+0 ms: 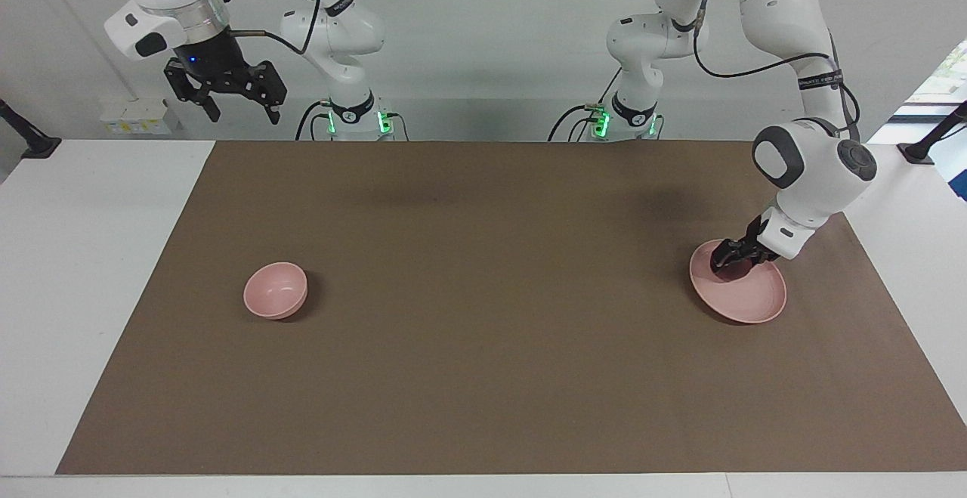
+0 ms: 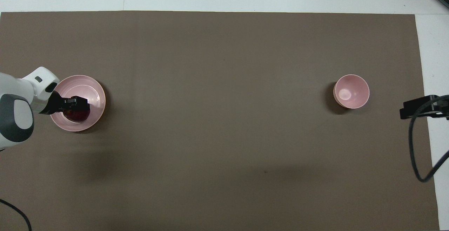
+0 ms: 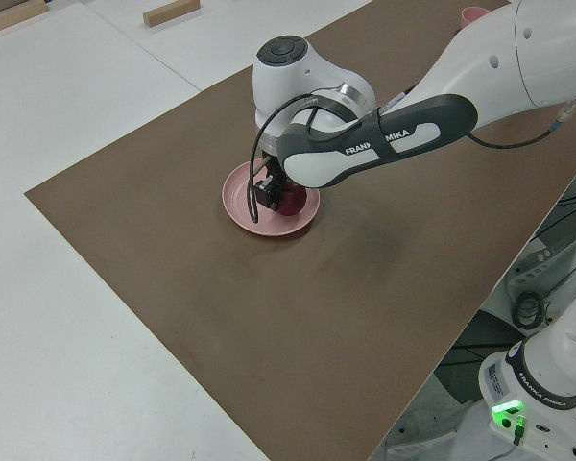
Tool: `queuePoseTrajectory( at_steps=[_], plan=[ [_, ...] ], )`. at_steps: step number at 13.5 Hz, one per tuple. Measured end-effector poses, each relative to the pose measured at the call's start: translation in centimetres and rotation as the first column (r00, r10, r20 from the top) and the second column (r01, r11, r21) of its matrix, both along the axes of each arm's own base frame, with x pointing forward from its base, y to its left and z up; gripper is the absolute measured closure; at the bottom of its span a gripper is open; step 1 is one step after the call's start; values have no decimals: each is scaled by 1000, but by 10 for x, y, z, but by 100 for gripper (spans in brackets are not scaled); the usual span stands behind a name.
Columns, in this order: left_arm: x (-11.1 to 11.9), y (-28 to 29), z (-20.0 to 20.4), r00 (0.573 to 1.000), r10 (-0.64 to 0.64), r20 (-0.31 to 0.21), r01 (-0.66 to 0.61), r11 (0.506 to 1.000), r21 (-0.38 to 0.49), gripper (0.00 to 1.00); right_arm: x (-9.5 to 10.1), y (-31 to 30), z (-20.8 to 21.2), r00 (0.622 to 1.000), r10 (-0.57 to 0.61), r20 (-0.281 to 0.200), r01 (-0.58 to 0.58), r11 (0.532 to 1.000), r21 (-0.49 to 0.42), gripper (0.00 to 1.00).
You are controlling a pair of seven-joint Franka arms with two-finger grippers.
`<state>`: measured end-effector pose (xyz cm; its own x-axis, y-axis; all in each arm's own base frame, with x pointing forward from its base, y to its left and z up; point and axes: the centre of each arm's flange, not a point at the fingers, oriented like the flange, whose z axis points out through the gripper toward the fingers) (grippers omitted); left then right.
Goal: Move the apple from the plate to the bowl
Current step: 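Reach the left gripper down over the red apple on the plate, then close the left gripper on the red apple and lift it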
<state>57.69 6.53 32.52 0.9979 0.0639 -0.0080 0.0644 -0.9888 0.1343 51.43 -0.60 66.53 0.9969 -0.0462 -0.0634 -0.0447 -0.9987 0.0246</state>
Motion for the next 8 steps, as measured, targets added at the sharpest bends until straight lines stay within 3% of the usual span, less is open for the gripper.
queuePoseTrajectory(
  at_steps=[8],
  plan=[
    [29, 17, 23, 998, 25, 65, -26, 1000, 12, 24, 0, 0, 0, 1000, 0, 0, 0, 1000, 0, 0]
  ],
)
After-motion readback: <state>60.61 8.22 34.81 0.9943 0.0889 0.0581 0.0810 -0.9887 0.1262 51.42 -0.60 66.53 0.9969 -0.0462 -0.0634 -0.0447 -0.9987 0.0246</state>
